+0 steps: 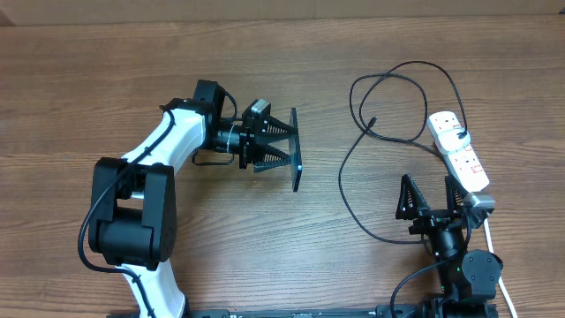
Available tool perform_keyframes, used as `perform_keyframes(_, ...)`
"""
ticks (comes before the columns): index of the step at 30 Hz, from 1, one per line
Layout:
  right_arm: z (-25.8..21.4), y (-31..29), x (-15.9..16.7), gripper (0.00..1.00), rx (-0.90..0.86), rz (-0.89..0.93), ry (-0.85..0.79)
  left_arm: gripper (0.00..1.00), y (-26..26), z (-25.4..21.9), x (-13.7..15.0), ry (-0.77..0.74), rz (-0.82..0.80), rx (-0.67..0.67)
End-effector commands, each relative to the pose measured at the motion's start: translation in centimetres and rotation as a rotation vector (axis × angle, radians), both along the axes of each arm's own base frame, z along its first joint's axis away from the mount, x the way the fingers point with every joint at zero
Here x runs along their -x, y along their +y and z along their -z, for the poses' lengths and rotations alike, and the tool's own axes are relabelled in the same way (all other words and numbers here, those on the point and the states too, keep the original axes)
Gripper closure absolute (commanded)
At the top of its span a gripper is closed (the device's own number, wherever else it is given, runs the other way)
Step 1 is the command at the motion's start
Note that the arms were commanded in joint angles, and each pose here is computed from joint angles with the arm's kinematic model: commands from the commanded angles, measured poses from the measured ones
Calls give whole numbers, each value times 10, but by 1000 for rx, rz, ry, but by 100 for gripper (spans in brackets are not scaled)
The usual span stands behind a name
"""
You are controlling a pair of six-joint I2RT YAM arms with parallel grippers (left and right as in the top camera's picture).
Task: Plug charger to phone and switch on socket
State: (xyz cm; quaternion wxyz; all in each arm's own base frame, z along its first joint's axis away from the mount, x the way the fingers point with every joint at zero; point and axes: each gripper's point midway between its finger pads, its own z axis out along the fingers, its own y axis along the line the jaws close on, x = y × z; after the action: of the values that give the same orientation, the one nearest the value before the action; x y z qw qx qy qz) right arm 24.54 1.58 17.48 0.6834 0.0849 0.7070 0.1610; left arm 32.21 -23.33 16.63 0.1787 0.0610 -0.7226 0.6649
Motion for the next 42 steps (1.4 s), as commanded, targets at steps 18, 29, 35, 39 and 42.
perform_keyframes(18, -2, 40, 9, 0, -345, -235, 63, 58, 0, -2, -6, 19, -6, -10)
perform_keyframes(29, 9, 58, 17, 0, -97, -348, 122, 59, 0, -2, -6, 14, -6, -13)
perform_keyframes(35, -2, 56, 21, 0, -37, -338, 255, 59, 0, -2, -6, 14, -6, -13)
perform_keyframes(39, -26, 56, 24, 0, -62, -337, 371, 59, 0, -2, -6, 15, -6, -13)
perform_keyframes(42, -47, 58, 29, 0, -84, -349, 451, 59, 0, -2, -6, 15, -6, -13)
